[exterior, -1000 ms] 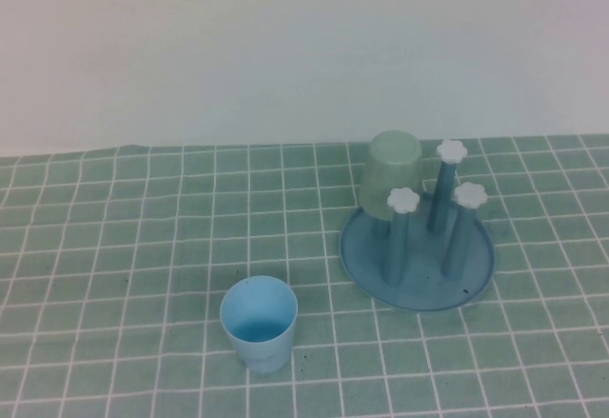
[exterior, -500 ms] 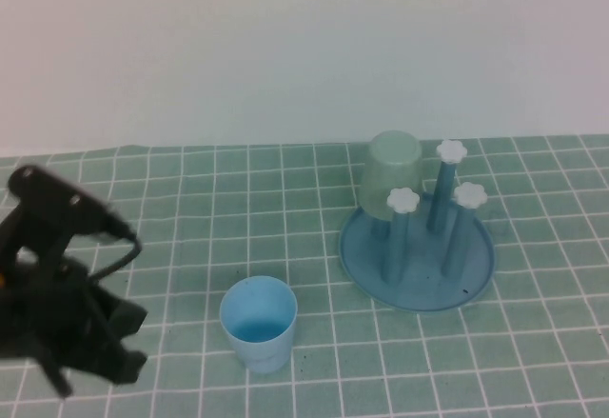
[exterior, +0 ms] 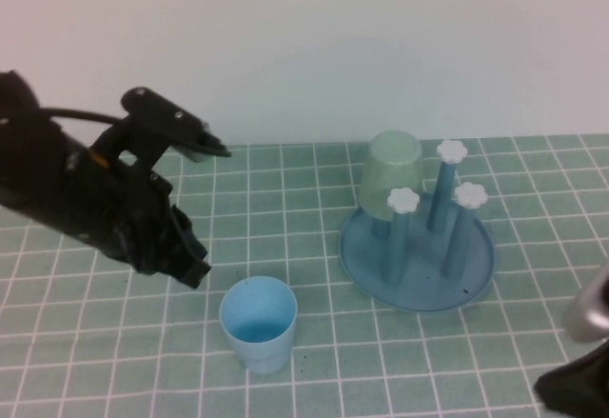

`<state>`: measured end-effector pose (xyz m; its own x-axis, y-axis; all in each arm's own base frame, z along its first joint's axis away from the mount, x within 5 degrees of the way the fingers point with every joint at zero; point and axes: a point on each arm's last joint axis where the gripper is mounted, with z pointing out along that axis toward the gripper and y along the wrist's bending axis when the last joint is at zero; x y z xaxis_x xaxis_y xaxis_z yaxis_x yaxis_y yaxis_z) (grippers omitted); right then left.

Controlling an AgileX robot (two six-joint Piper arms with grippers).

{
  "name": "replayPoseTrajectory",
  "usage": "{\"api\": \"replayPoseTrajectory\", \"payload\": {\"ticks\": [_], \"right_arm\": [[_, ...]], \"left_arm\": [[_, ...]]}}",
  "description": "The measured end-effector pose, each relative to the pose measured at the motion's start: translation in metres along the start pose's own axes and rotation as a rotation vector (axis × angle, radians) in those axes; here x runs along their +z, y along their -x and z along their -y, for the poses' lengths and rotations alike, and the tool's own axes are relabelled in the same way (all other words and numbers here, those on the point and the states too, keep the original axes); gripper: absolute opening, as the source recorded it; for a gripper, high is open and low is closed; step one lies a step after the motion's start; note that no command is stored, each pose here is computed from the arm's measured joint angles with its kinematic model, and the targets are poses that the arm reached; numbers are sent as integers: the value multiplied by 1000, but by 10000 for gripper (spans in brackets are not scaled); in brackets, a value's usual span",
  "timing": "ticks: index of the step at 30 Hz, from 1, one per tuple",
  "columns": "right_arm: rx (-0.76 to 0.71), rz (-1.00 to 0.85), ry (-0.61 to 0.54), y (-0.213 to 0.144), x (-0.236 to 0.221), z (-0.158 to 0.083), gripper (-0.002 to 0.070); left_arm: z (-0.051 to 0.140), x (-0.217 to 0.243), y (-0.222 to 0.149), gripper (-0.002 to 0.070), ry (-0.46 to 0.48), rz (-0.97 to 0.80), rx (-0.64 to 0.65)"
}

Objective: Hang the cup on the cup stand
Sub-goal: Pick up the cup from the table

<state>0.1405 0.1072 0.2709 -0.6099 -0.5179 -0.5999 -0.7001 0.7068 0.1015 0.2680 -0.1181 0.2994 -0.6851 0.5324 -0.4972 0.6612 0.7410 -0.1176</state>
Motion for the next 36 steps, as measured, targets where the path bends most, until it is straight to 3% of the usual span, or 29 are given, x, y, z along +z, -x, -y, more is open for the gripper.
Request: {"api": "replayPoseTrajectory", "payload": {"ticks": [8,15,18,22,29,36], "right_arm": [[-100,-85,221,2,24,-12,0],[-155,-69,234,14,14,-13,0],[-188,-67,220,23,6,-13,0],[-198,-50,190,36,-5,-11,32],[-183,-40,171,44,-13,-11,167],[-181,-63,182,42,-13,-12,206]], "left_arm": [[0,31,20,14,-22,-123,109],[-5,58,32,239,45,-201,167],[-8,69,34,294,31,-231,161],[-9,85,35,310,-17,-265,126],[-13,107,31,312,-37,-316,109],[-19,129,28,312,-42,-337,100]]}}
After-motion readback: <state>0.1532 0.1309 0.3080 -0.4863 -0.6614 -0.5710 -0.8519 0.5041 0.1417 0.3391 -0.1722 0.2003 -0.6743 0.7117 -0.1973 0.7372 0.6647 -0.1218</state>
